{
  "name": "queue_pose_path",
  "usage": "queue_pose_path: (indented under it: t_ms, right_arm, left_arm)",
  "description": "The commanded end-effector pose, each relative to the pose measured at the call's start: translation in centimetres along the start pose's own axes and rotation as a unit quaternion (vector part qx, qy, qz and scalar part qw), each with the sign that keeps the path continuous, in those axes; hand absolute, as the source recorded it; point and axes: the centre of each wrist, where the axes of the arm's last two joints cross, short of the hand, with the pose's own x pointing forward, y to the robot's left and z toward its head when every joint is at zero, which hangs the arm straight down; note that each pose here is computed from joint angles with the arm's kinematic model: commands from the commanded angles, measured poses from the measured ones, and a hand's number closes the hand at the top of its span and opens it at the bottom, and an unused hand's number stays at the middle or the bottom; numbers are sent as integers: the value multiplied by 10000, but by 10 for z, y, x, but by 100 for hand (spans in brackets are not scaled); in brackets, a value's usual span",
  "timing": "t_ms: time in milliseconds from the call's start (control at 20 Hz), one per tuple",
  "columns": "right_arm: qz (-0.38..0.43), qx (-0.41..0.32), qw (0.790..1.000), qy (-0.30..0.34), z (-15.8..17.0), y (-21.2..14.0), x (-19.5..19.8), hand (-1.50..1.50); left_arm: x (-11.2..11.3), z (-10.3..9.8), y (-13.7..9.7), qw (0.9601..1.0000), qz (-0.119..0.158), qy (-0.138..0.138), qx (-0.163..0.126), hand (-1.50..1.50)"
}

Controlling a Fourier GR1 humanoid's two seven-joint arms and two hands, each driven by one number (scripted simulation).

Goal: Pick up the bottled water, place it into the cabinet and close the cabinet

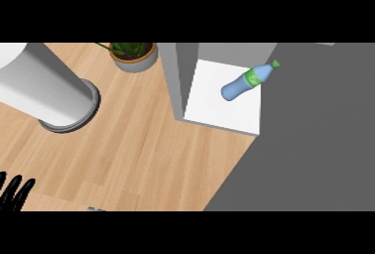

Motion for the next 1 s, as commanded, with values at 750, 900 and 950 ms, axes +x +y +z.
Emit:
queue_pose_path:
  t_ms: [750, 900, 950]
  right_arm:
    - [-605, -2104, 9721, 845, -123, -116, -62, 150]
    - [-491, -2375, 9652, 974, -148, -146, -55, 150]
    - [-458, -2405, 9652, 920, -158, -155, -53, 150]
  left_arm:
    - [11, 9, 15, 9997, 149, 35, 201, -150]
    - [8, 19, 14, 9991, 228, 30, 351, -150]
    - [8, 17, 14, 9995, 165, 32, 269, -150]
